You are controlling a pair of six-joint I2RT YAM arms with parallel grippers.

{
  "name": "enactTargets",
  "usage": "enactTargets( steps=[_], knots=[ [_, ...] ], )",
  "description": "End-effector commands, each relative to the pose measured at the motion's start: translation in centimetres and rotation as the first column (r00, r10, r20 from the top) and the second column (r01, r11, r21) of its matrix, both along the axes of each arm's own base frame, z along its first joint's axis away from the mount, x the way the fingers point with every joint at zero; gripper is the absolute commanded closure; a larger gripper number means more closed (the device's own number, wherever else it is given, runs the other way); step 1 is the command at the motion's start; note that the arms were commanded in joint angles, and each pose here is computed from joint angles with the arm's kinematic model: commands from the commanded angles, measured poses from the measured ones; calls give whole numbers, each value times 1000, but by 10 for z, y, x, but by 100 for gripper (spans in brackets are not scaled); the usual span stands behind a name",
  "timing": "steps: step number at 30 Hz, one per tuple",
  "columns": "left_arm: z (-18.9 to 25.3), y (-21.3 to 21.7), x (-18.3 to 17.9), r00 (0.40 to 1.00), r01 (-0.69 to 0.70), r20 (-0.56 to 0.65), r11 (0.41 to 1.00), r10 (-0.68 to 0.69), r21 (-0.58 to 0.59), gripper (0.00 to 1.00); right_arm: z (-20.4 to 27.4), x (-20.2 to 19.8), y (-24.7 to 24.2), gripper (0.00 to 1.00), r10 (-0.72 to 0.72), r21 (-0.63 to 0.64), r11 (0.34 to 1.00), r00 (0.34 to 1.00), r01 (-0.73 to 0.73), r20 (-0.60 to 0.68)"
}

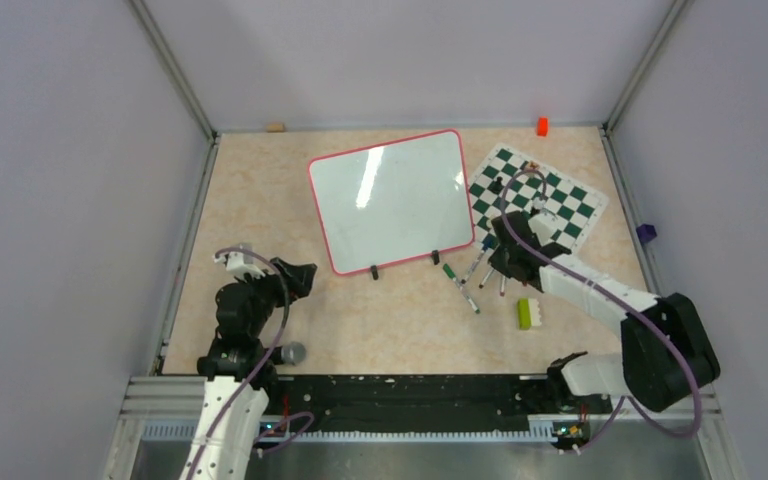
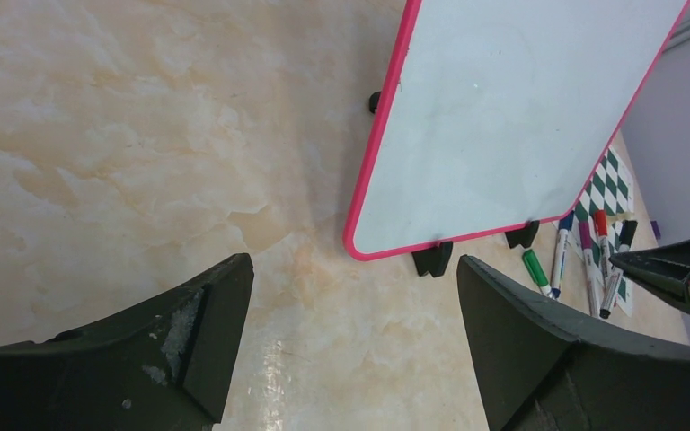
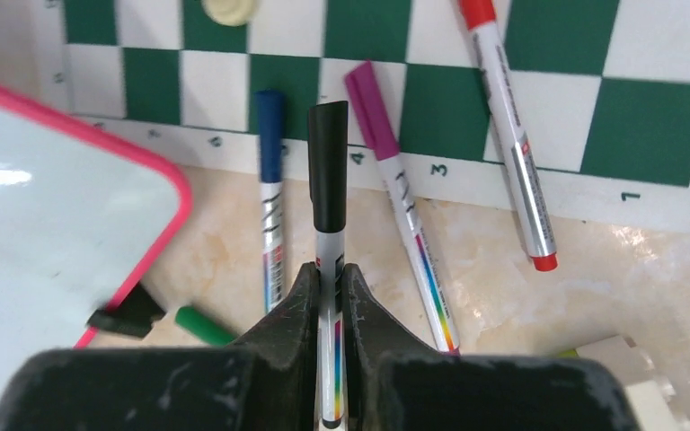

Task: Write a sentence on the whiteboard
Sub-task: Pick up the whiteboard marker from the center of the board, then pass from the right arm to the left

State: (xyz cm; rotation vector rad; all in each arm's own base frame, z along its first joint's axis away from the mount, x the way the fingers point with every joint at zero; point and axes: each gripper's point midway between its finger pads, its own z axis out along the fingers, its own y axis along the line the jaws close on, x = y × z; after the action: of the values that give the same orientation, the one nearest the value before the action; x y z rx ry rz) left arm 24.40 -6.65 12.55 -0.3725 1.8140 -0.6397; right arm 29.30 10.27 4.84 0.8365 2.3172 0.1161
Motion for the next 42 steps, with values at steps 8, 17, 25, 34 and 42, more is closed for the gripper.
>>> enactTargets(
  steps=[8, 17, 25, 34, 42],
  knots=[
    [64, -77, -36, 862, 477, 268, 867, -430, -143, 18, 123, -30, 107, 100, 789, -21, 535, 490, -845, 371],
    [115, -138, -50, 806, 592, 229, 750, -546, -294, 21, 164, -84, 137, 100, 831, -63, 199, 134, -978, 540],
    [114, -212, -39, 736, 615, -4, 672, -677, -413, 25, 169, -98, 148, 100, 795, -12, 118, 88, -993, 600],
    [110, -241, -22, 686, 661, 5, 620, -728, -424, 22, 163, -105, 157, 100, 804, 38, 36, 51, -999, 592],
    [116, -246, -22, 653, 715, 79, 580, -753, -391, 18, 149, -99, 171, 100, 829, 84, -11, 38, -996, 558]
  ],
)
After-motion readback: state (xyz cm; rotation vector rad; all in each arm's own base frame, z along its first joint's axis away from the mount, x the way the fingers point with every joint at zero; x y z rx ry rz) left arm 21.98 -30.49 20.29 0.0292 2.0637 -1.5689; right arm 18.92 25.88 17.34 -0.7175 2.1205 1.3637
